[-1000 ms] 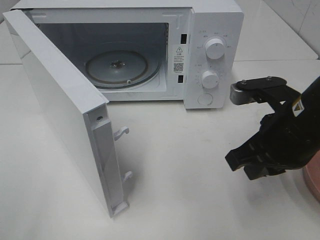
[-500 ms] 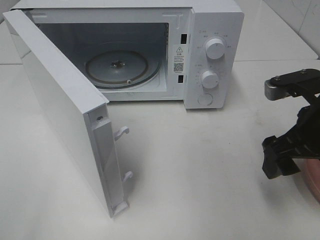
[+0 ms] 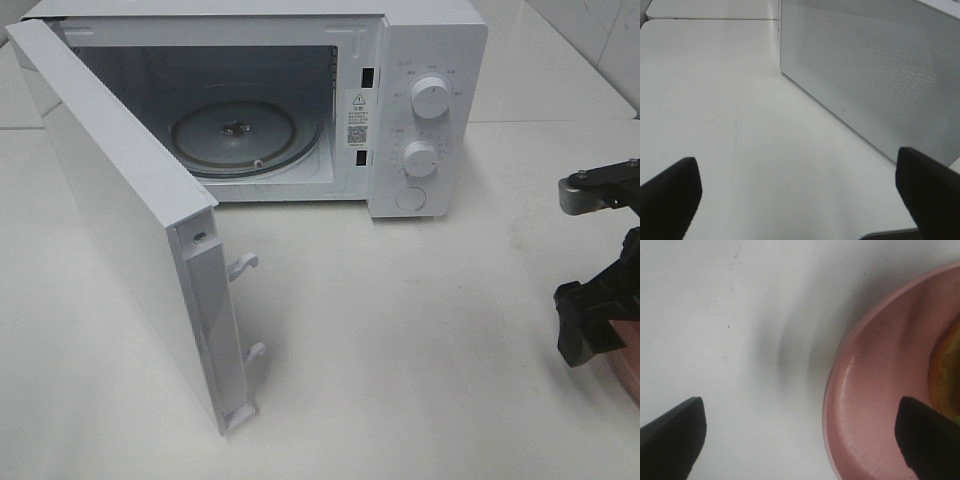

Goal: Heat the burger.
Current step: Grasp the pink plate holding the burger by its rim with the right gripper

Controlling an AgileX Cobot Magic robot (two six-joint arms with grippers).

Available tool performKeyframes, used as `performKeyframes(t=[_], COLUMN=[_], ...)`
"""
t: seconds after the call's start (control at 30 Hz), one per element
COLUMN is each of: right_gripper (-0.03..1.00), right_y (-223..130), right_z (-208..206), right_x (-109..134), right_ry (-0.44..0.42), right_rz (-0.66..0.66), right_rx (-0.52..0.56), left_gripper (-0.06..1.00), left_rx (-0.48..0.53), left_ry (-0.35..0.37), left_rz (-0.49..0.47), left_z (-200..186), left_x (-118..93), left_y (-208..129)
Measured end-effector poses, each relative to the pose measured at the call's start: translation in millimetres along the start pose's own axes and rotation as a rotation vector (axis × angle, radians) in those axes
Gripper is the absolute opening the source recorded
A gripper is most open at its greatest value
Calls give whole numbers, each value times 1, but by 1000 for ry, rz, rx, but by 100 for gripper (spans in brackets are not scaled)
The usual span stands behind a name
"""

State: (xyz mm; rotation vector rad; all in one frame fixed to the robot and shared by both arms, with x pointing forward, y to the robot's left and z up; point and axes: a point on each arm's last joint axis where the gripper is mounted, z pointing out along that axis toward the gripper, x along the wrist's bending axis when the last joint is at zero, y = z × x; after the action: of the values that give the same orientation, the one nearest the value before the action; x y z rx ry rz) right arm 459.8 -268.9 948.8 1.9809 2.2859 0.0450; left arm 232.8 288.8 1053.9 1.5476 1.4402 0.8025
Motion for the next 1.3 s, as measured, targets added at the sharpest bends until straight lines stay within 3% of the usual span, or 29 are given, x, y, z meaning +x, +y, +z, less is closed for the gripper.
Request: performKeyframes(t=[0.33, 0.67, 1.07, 1.2, 1.27, 1.3], right_gripper=[95, 93, 89, 86, 74, 74], right_y=[8, 13, 12, 12, 11, 11], right_z=[29, 45, 64, 64, 65, 65], right_x=[2, -18, -21, -21, -21, -21], right_ry=[0, -12, -7, -9, -12, -12], right_rz=[-14, 54, 66, 63, 55, 55], right_rx=[56, 51, 95, 94, 88, 88], left_gripper=[97, 97, 97, 97, 97, 97], left_rx=[0, 0, 0, 0, 0, 0], left_ry=[0, 1, 1, 1, 1, 1], left_rz=[0, 0, 0, 0, 0, 0], left_z=[0, 0, 0, 0, 0, 0], left_x=[0, 0, 0, 0, 0, 0], left_y=[0, 0, 0, 0, 0, 0])
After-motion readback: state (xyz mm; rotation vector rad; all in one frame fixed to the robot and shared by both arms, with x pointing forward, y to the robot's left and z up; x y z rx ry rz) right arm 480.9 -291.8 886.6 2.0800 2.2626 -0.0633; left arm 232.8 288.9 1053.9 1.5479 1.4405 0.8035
